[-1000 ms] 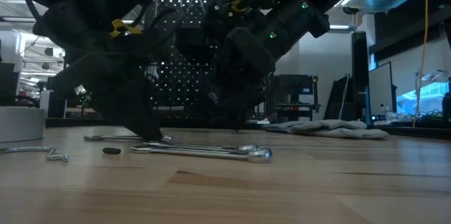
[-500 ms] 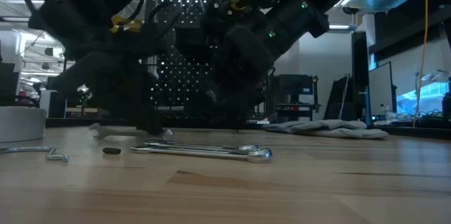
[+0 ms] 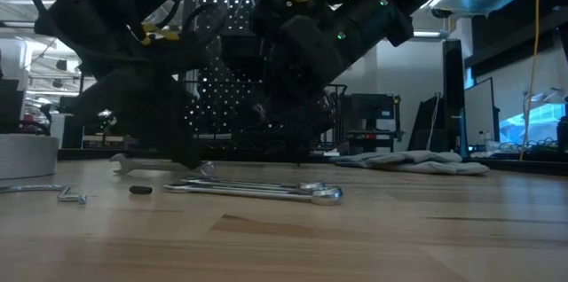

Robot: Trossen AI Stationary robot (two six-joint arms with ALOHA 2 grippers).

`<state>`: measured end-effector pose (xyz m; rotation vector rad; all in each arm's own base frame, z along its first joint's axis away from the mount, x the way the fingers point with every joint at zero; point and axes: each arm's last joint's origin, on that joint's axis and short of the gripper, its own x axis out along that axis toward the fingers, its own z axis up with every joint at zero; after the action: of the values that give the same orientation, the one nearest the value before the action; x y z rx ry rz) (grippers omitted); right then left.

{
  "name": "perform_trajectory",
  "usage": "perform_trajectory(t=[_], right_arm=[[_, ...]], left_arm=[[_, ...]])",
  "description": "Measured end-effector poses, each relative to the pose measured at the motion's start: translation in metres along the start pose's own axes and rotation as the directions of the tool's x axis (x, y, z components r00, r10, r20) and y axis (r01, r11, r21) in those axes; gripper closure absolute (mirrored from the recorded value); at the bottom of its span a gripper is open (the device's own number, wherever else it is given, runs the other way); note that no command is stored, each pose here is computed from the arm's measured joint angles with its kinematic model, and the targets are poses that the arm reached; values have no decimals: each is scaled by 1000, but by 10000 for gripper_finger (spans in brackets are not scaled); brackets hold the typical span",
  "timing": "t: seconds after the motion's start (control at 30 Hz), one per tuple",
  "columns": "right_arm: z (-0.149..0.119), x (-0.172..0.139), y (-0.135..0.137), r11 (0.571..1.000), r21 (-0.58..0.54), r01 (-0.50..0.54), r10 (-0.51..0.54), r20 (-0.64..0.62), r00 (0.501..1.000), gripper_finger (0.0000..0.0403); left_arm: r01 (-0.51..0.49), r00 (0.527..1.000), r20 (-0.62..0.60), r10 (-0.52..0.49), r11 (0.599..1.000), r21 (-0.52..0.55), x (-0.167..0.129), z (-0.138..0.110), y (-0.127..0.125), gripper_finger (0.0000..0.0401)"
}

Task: Hang tools onto peg board
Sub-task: Hang the wrench on the peg board

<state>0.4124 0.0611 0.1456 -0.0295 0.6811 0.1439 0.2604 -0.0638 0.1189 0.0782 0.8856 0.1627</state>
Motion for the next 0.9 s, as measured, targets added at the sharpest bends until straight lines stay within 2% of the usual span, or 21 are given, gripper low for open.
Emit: perform_trajectory(t=[0.23,0.43,0.5,0.6,0.7,0.77,0.9], right_arm=[[0,0,0,1000,0,1,-1,1,1000,393],[-8,14,-1,1000,1,12,-12,16,1000,393],[-11,18,-3,999,2,53,-53,14,998,393],[-13,20,-6,985,3,173,-173,16,985,390],[-12,19,-9,965,-11,260,-260,20,965,368],[-13,22,-11,958,-39,283,-281,37,959,345],[-20,33,-14,973,-52,224,-221,60,973,297]], left_arm=[[-28,1000,-14,27,999,-30,4,-4,11,399],[-45,999,-26,43,997,-56,5,-7,16,400],[-44,999,-26,43,997,-56,5,-7,16,400],[-45,999,-28,43,997,-56,5,-7,16,401],[-44,999,-29,43,997,-56,5,-7,16,401],[-44,999,-29,42,997,-56,5,-7,16,401],[-42,999,-31,40,998,-56,5,-7,16,401]])
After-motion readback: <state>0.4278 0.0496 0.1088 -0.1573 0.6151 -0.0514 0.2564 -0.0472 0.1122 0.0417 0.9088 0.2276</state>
